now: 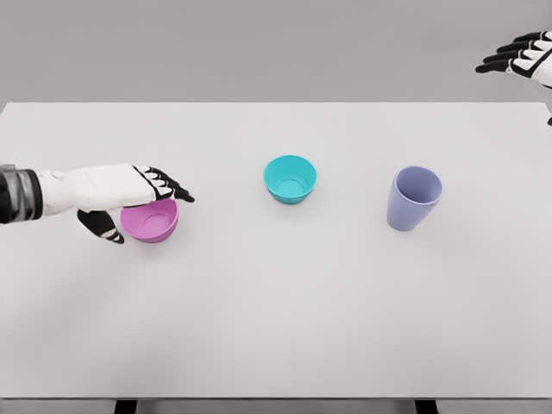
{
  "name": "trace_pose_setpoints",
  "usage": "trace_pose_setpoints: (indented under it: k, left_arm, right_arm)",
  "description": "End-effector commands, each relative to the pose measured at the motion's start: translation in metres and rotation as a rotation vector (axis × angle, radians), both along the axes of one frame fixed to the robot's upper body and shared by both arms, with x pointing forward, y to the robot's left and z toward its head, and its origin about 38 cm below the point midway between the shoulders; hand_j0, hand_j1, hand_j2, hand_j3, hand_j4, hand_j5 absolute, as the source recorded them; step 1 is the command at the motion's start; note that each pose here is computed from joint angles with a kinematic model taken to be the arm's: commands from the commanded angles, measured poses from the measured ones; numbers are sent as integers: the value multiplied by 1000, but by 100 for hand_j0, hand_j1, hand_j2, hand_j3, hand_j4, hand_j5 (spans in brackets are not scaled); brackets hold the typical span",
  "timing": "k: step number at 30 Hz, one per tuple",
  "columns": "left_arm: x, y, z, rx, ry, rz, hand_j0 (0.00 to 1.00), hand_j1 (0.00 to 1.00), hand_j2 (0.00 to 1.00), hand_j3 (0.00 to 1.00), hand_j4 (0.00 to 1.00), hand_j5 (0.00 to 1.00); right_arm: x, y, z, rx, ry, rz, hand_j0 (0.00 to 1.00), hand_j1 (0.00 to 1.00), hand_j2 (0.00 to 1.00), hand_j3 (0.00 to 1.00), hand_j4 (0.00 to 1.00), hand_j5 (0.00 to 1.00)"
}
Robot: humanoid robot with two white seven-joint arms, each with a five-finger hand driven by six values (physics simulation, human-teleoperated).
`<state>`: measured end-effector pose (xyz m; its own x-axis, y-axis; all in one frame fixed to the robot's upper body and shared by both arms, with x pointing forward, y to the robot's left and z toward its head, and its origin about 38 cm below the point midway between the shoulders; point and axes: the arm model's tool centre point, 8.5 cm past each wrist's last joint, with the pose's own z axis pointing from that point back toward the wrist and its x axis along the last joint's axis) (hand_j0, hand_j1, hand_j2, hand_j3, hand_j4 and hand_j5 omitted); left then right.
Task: Stacking bowl and cup with both arms
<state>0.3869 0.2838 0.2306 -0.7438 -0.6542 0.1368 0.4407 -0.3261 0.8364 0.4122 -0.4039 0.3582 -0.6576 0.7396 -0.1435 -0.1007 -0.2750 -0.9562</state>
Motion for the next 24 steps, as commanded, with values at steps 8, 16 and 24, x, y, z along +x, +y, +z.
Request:
trace_pose_setpoints:
  k: [8, 16, 24]
  left_arm:
    - [10, 7, -3, -1, 33, 153, 99, 99, 99, 99, 99, 99]
    - [11, 4, -13, 2, 66, 204, 99, 99, 99, 99, 99, 99]
    - [12, -2, -24, 9, 93, 239, 98, 98, 98, 98, 98, 98]
  right_arm:
    - [-15, 54, -6, -49, -10, 161, 100, 100, 100, 100, 100, 100]
    - [-11, 73, 0, 26, -59, 204, 100, 100, 100, 100, 100, 100]
    - [-10, 78, -18, 14, -6, 216, 100, 100, 100, 100, 100, 100]
